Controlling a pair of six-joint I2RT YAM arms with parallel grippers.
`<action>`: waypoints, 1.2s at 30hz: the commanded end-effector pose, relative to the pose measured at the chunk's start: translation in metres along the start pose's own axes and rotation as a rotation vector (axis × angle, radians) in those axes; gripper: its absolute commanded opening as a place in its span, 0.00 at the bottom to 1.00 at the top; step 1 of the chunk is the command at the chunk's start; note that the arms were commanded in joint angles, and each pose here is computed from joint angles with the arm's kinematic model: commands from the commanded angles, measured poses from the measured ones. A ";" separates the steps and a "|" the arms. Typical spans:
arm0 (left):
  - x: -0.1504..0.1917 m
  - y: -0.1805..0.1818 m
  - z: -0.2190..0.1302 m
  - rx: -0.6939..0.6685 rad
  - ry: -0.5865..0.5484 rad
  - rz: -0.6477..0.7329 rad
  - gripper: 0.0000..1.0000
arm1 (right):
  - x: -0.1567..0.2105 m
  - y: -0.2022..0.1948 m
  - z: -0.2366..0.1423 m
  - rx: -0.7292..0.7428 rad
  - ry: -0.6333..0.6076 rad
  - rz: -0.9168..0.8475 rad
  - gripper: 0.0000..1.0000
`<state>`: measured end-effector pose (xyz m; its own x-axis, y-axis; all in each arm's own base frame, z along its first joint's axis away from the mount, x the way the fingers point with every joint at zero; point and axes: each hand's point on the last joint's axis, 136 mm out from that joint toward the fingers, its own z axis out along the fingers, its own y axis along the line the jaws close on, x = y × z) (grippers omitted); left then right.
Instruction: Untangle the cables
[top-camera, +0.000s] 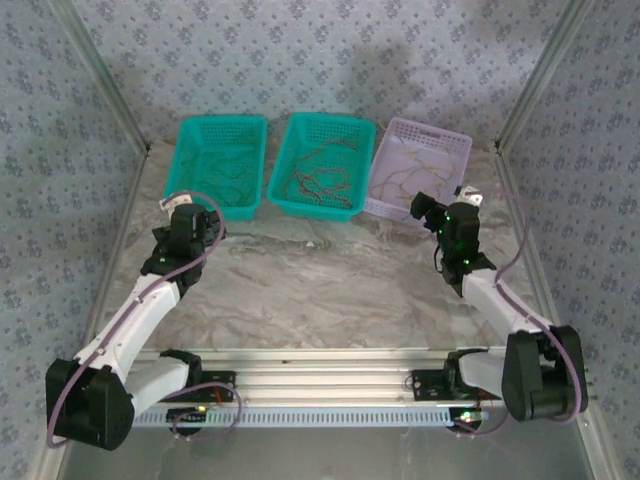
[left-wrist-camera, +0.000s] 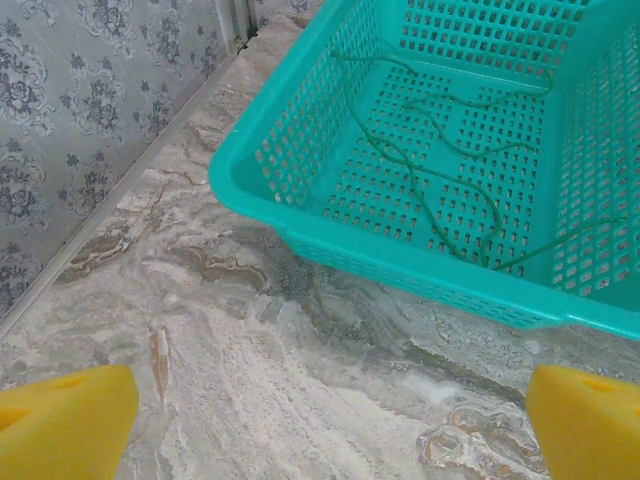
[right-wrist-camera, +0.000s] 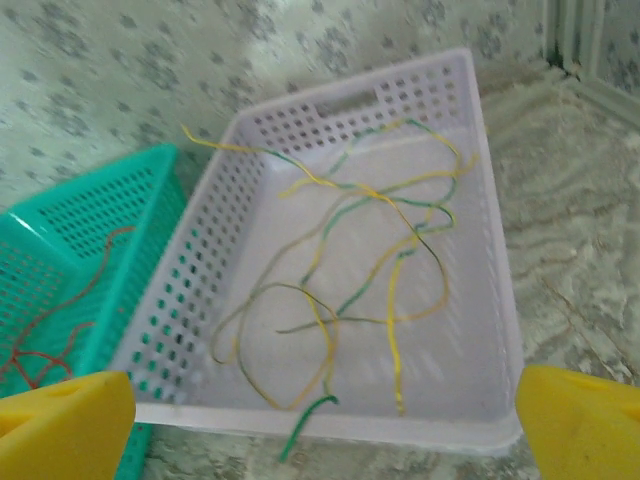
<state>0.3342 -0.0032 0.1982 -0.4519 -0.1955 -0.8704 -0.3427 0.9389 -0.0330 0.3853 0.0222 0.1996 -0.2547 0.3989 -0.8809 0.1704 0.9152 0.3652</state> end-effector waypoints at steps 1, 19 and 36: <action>-0.006 -0.001 -0.001 0.007 -0.023 -0.007 1.00 | 0.023 0.001 0.000 0.005 0.093 -0.014 1.00; -0.007 0.002 -0.002 -0.001 -0.027 -0.001 1.00 | 0.095 -0.018 0.049 -0.005 0.329 0.042 1.00; -0.007 0.004 -0.001 -0.018 -0.033 0.004 1.00 | 0.071 -0.036 0.084 0.028 0.268 0.115 1.00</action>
<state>0.3342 -0.0027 0.1986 -0.4527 -0.1889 -0.8714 -0.3422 0.9393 -0.0259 0.4185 0.0197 0.0762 -0.5497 0.4774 -0.6856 0.2382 0.8761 0.4191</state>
